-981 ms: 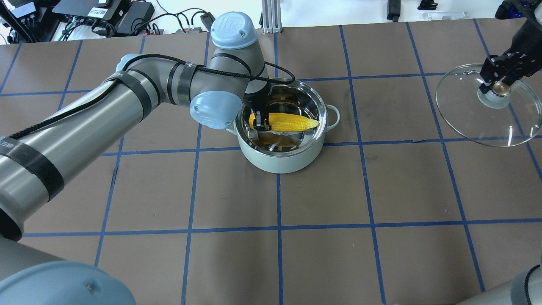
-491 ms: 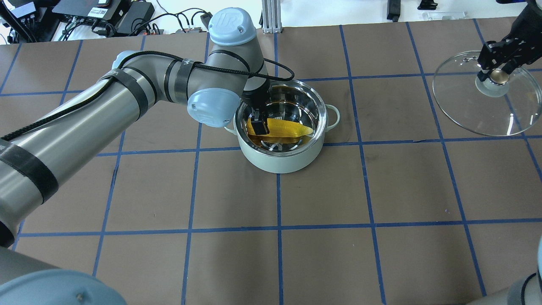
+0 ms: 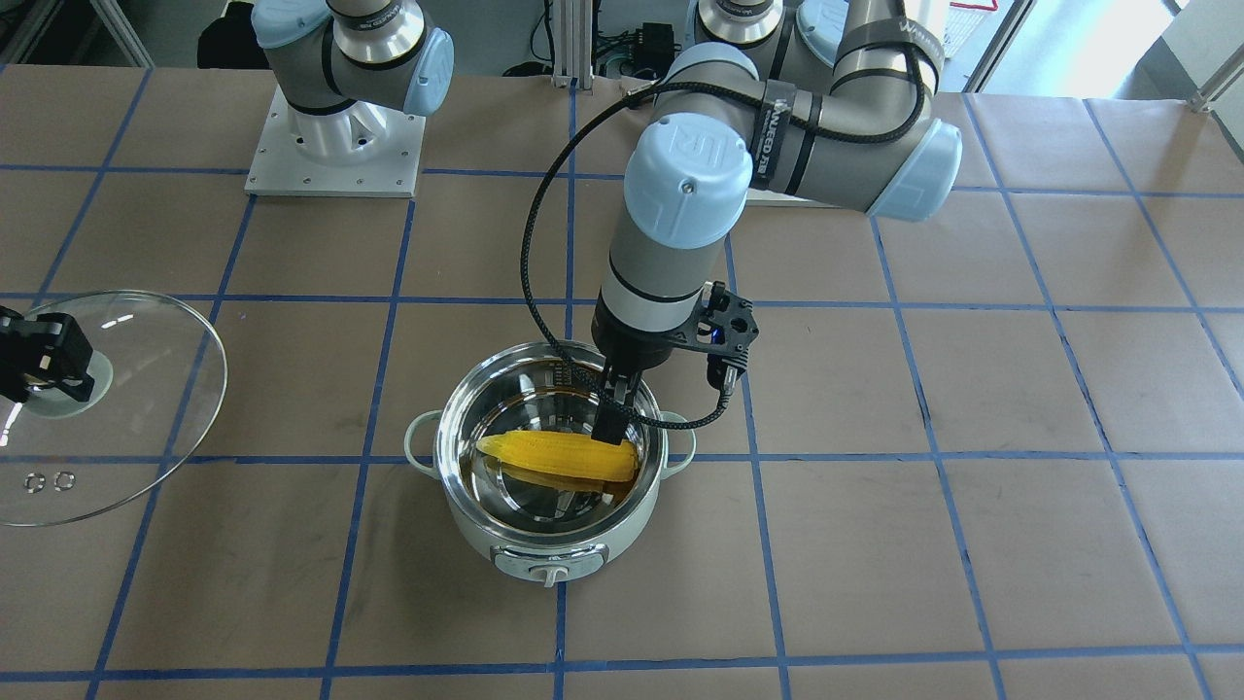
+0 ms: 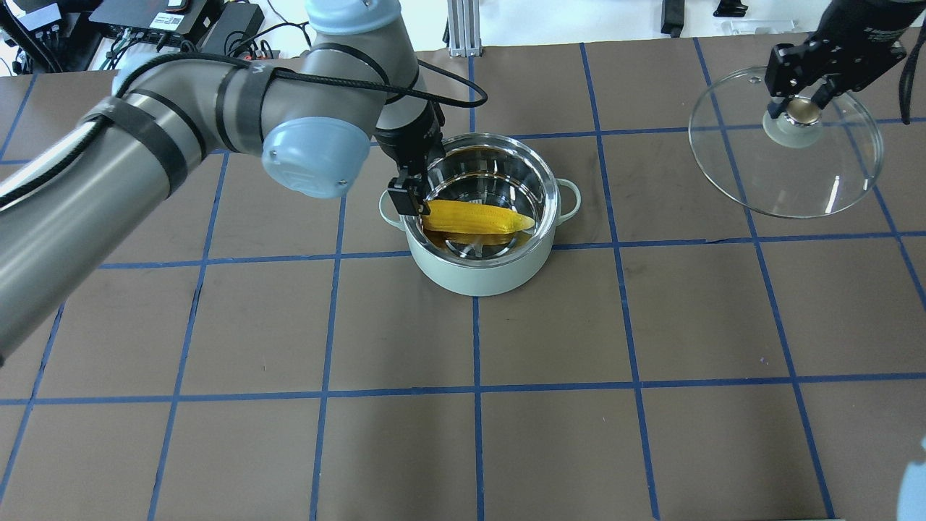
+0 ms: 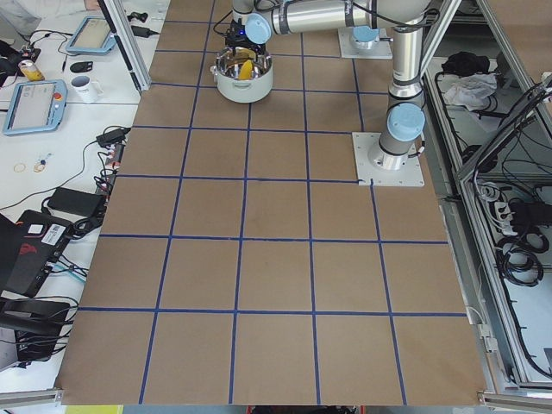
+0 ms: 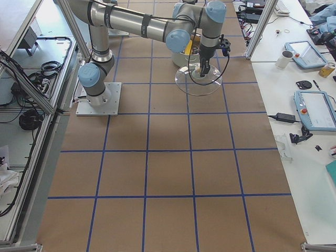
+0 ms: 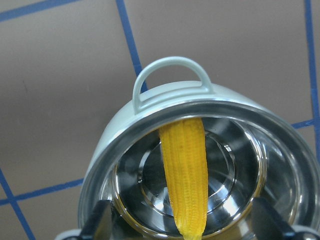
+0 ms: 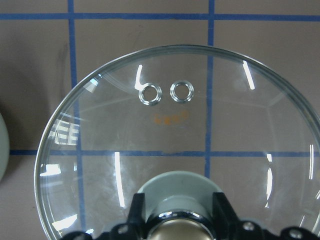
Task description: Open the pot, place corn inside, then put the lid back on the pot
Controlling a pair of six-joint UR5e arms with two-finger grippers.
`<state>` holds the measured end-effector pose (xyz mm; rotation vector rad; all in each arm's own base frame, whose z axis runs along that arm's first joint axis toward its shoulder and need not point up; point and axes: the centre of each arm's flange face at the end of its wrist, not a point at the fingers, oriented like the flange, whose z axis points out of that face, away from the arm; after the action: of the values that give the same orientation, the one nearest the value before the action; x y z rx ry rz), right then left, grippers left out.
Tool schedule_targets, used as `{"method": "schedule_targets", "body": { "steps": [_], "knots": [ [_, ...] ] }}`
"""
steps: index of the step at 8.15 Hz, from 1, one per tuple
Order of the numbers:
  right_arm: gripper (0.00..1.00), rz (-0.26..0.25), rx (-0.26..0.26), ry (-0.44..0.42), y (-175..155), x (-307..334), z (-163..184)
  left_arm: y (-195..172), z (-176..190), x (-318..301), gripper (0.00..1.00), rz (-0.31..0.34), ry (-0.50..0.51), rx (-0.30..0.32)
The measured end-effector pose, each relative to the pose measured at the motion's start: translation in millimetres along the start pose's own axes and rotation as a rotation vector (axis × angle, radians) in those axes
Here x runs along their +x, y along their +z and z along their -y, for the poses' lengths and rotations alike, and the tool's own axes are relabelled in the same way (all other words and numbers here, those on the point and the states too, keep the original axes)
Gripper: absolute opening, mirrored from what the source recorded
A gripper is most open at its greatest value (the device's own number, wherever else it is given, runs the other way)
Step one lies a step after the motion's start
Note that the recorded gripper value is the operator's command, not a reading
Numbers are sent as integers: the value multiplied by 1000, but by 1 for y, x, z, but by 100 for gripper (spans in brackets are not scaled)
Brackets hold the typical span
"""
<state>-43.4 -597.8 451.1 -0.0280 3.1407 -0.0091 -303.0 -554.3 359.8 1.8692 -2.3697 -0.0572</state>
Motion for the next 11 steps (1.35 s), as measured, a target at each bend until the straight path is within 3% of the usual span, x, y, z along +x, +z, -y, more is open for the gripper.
{"method": "schedule_targets", "body": {
  "steps": [2, 3, 6, 9, 11],
  "knots": [
    [11, 15, 13, 51, -7, -63, -1, -40, 37, -5, 100, -29, 174, 39],
    [11, 27, 19, 71, -8, -101, -1, -59, 62, -4, 100, -39, 296, 93],
    [11, 102, 47, 98, 4, -184, 5, -111, 122, -10, 100, -6, 583, 178],
    [11, 126, 79, 151, 23, -262, 6, -153, 135, -31, 100, 25, 918, 194],
    [11, 137, 72, 200, 42, -308, 3, -176, 132, -47, 100, 39, 1208, 209]
  ]
}}
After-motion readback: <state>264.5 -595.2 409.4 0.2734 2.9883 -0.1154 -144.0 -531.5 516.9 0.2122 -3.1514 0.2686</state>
